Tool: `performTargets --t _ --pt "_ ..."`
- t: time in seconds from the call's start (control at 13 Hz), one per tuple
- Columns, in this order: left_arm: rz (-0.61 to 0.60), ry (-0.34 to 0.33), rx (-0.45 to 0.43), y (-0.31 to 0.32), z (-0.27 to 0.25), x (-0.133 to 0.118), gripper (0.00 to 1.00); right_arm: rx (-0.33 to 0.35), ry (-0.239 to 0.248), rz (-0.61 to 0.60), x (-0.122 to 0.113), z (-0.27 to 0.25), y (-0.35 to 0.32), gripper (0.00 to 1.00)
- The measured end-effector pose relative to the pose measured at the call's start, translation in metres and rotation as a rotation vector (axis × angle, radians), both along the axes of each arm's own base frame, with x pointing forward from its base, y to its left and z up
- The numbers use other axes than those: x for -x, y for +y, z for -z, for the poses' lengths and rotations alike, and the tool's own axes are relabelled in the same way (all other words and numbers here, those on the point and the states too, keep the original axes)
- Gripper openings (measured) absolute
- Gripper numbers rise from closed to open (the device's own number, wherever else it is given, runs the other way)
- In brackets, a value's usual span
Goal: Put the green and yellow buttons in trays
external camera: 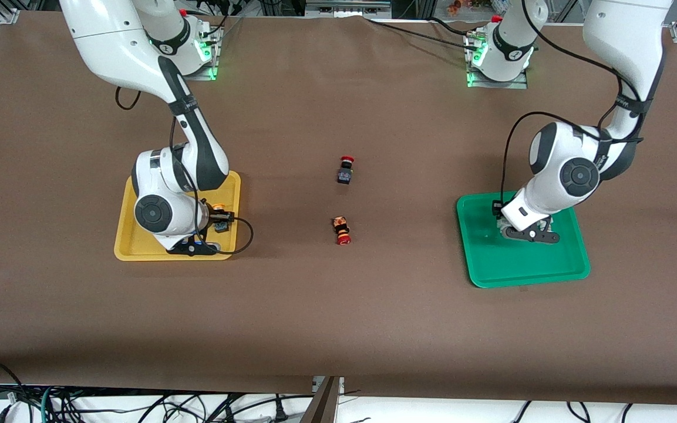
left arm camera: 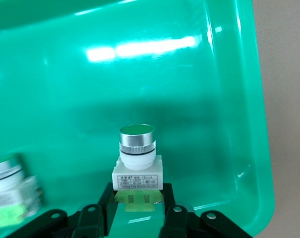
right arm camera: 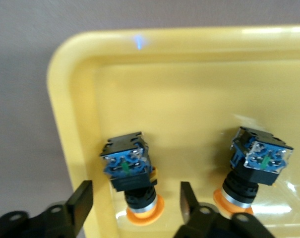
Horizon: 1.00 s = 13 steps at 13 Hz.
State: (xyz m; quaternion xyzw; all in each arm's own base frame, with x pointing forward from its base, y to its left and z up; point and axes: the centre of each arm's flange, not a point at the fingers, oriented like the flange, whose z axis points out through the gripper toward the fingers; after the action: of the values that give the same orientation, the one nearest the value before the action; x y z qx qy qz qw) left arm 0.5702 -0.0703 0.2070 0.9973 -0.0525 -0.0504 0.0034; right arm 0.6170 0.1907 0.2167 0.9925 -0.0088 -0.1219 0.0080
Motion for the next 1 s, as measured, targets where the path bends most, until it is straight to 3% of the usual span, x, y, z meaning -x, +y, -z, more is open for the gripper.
performTargets --t 0.08,0.23,0.38,0.54,0.69,1.0 --pt "-0.012 0.002 0.014 -0.002 0.012 0.001 0.41 -0.01 -0.023 -0.003 -0.004 -0.016 0.003 0.96" --pt "-0.03 0.0 0.027 -0.002 0.017 0.0 0.41 -0.033 -0.057 -0.014 -0.01 -0.061 0.012 0.99" --pt "-0.027 -0.039 0.036 -0.003 0.005 -0.01 0.58 -0.06 -0.095 -0.022 -0.011 -0.116 0.016 0.99" --pt "-0.024 -0.105 0.042 -0.005 -0.042 -0.033 0.78 -0.085 -0.126 -0.024 -0.003 -0.177 0.012 0.99" --pt "-0.022 -0.115 0.038 -0.005 -0.104 -0.05 0.99 -0.103 -0.145 -0.014 0.011 -0.236 -0.003 0.99" --pt "-0.021 -0.074 0.03 -0.005 -0.23 -0.062 1.0 -0.106 -0.188 -0.013 0.041 -0.326 -0.05 1.0"
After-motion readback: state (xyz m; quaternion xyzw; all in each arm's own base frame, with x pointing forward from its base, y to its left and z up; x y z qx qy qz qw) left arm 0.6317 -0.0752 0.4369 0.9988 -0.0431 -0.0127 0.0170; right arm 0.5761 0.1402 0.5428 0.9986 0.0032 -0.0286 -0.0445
